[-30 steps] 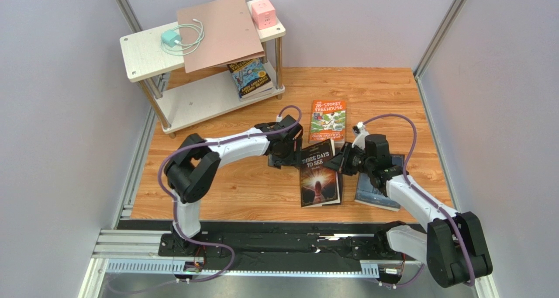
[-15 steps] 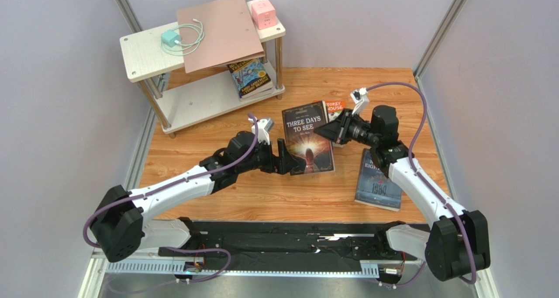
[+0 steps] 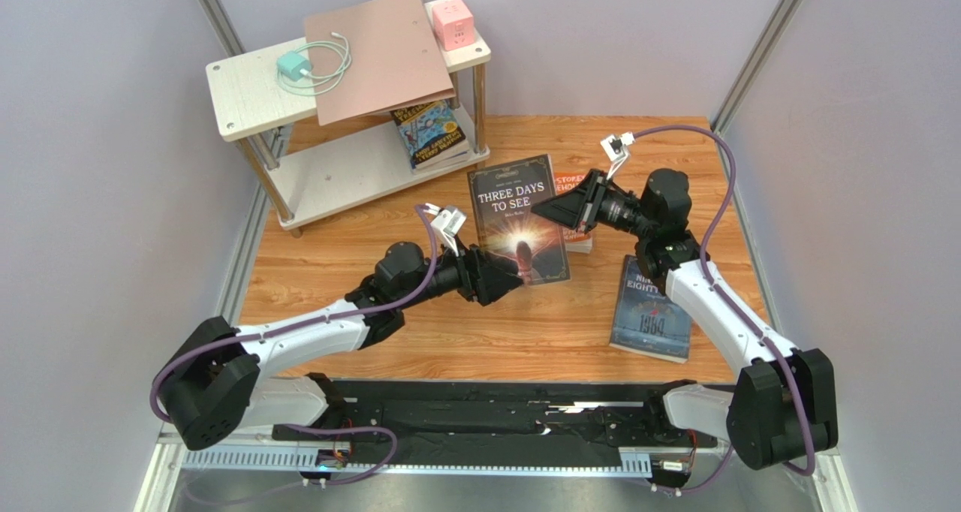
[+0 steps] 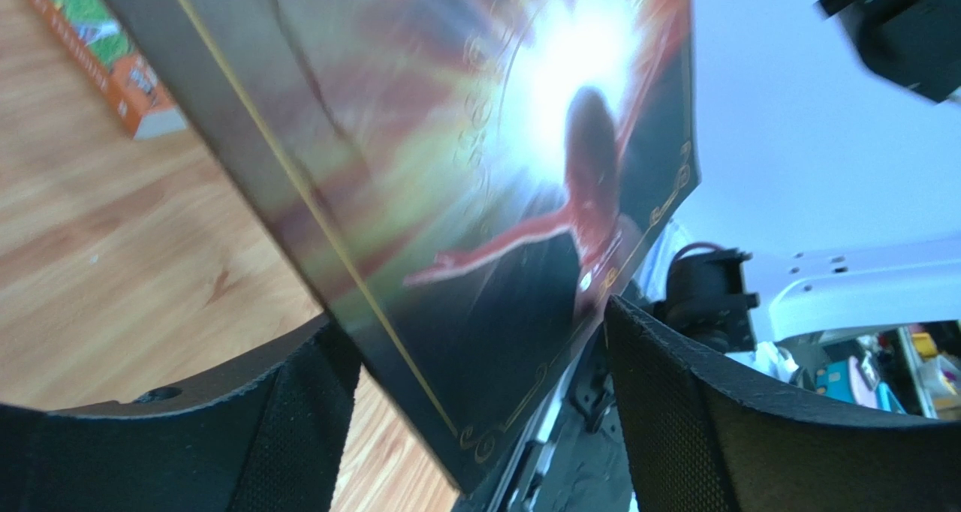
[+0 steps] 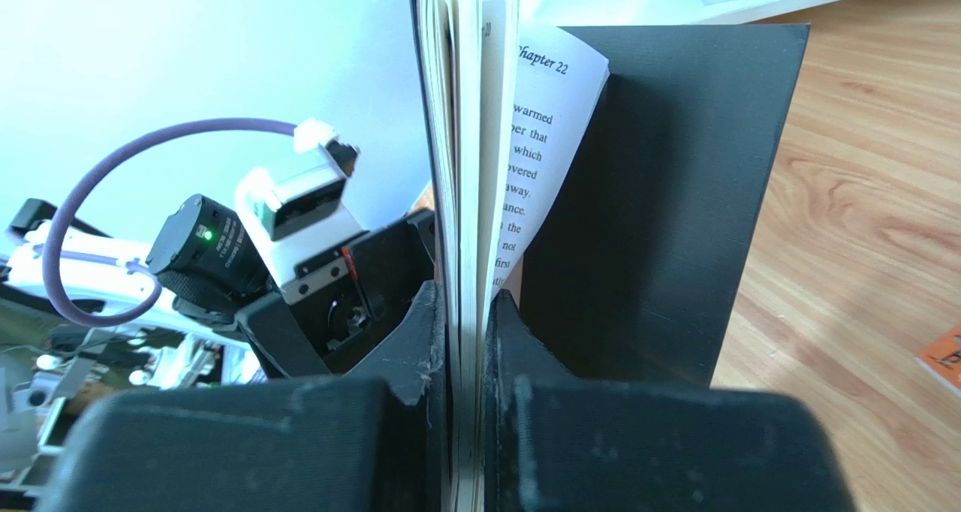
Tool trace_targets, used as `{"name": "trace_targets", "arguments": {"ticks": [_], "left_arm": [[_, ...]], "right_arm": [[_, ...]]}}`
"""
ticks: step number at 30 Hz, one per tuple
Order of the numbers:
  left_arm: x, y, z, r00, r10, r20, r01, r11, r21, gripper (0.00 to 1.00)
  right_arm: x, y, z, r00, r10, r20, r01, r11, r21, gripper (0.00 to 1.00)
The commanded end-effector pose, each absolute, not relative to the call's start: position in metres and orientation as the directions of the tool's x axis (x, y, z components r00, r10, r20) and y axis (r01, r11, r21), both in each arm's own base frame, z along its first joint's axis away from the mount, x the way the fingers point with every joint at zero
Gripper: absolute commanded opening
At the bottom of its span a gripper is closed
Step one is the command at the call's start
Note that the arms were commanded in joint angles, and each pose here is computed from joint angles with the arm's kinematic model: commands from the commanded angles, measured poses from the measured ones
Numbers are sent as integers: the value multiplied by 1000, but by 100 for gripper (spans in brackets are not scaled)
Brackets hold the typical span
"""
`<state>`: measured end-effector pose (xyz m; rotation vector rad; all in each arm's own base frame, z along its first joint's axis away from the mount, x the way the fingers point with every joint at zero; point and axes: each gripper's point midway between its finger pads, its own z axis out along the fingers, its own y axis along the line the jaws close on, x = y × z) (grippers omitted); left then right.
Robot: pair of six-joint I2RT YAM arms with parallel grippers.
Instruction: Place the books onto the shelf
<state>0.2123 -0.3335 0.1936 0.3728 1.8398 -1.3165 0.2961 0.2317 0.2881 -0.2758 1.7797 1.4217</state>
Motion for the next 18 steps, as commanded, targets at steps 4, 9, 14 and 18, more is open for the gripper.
{"name": "trace_targets", "arguments": {"ticks": [4, 9, 14, 18], "left_arm": [[219, -345, 242, -535, -313, -785, 728, 301, -616, 42], [220, -355, 236, -575, -284, -767, 715, 281, -640, 0], [234, -340, 218, -611, -304, -731, 646, 342, -683, 0], [264, -305, 213, -616, -378, -691, 598, 347, -722, 0]], "right_arm": [[289, 232, 328, -565, 347, -749, -705, 270, 656, 1], [297, 230, 323, -570, 353, -742, -675, 314, 667, 29], [305, 219, 311, -549, 347, -760, -626, 432, 649, 89], [305, 209, 305, -519, 349, -781, -599, 503, 623, 100]]}}
